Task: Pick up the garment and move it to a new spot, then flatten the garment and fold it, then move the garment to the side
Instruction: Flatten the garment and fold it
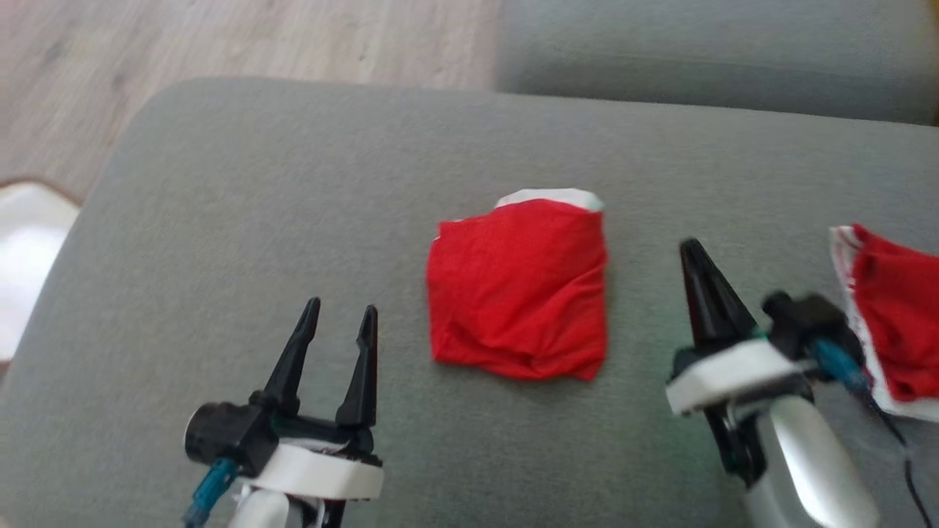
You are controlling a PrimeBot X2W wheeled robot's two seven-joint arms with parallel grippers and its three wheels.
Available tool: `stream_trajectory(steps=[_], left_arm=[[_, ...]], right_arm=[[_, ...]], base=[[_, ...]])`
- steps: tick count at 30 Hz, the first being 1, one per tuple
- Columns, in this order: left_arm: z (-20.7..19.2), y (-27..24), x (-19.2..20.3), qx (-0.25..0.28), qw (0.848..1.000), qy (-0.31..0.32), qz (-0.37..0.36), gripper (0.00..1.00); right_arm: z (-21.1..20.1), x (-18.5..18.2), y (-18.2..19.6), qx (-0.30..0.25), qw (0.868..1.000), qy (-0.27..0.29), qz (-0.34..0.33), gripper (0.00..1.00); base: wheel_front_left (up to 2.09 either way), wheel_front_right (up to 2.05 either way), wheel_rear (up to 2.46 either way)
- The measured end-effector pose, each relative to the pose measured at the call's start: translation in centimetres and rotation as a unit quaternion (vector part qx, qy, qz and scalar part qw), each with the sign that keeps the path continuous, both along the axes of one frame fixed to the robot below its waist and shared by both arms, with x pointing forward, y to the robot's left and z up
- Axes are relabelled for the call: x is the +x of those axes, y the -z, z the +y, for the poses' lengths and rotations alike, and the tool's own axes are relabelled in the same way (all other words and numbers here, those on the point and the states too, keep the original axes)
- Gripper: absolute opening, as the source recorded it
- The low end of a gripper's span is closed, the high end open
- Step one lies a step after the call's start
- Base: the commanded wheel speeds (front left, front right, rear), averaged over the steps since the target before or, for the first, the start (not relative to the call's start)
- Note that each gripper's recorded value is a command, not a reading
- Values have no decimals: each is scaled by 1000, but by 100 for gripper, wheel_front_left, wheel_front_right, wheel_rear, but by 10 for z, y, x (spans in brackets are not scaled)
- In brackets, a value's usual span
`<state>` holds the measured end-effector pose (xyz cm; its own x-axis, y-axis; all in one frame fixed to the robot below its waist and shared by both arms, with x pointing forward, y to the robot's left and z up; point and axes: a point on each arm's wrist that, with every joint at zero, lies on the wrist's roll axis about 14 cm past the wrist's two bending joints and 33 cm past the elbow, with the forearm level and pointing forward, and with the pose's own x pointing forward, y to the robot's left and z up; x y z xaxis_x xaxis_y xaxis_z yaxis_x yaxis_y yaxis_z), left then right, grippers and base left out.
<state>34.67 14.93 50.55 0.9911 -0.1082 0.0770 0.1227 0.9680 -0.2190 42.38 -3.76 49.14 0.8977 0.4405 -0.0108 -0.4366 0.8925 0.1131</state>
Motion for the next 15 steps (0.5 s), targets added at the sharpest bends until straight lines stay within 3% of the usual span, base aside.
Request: stream_trajectory(steps=[5,15], left_arm=[[10,4,0,0,1000,-15,9,100],[28,18,-7,3,998,-45,34,100]], right_arm=[[41,19,20,-24,997,-55,46,0],[82,37,66,-75,985,-108,109,0]], base=[[0,0,0],[0,0,0]])
